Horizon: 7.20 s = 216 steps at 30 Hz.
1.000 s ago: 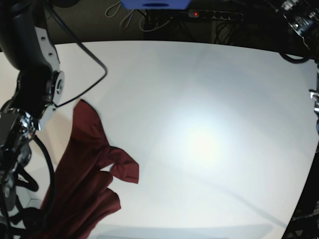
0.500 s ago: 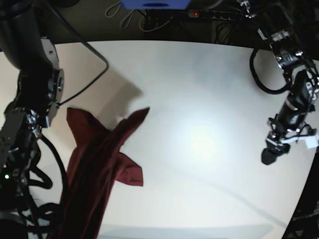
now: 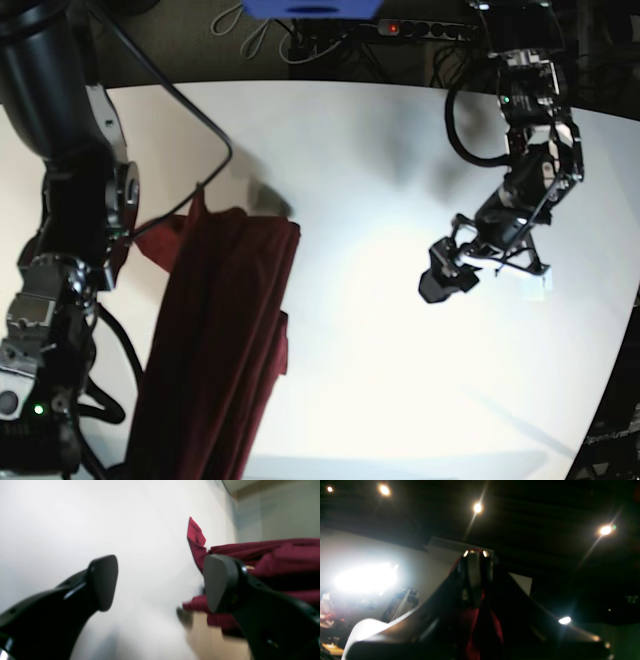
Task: Layout the t-shirt on the table in an organized manner, then fold the t-shirt properly
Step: 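Hold the shirt up with the right gripper and bring the left gripper over, then grasp the hanging red shirt with the left gripper beside the right gripper, then lift the shirt high with both grippers and spread it apart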
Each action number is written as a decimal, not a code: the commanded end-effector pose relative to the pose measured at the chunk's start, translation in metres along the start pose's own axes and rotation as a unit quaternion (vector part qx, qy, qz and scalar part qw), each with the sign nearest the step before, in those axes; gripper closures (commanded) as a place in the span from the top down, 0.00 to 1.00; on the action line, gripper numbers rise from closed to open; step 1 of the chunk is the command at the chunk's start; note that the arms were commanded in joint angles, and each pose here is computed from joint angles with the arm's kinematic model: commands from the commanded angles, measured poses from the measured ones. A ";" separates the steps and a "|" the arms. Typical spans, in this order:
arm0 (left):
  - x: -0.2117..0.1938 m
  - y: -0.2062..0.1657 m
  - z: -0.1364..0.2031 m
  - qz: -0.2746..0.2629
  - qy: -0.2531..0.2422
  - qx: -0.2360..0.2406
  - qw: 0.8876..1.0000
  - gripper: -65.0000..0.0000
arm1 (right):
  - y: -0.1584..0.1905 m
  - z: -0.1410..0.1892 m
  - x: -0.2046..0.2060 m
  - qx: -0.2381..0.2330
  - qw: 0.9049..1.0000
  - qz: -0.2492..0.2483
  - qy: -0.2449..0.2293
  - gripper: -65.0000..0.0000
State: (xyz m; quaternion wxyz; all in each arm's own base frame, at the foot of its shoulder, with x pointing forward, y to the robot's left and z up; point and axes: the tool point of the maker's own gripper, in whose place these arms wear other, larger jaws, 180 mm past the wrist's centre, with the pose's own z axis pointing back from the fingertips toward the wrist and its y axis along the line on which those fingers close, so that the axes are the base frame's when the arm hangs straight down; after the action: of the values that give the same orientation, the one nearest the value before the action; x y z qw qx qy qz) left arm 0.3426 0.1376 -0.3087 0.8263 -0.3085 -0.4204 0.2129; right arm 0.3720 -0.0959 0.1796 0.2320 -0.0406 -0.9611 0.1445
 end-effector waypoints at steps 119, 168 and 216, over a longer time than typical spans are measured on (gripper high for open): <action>-0.091 -0.179 -0.122 -0.389 -0.028 -0.079 0.917 0.73 | 0.109 -0.055 0.023 0.076 0.989 0.120 -0.037 0.00; 0.219 -0.016 0.085 -0.393 -0.370 0.177 0.823 0.00 | 0.034 0.047 -0.025 0.043 0.978 0.199 0.055 0.00; 0.349 -0.134 0.304 -0.380 -0.671 0.172 0.613 0.00 | -0.075 0.087 0.107 -0.173 0.938 0.197 -0.229 0.00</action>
State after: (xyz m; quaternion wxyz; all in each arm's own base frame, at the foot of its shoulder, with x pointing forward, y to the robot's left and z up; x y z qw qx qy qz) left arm 0.3117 0.3411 0.1074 0.3798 0.2355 -0.8921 0.0667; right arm 0.2473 -0.1613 0.1644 -0.0192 -0.2279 -0.9715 0.0624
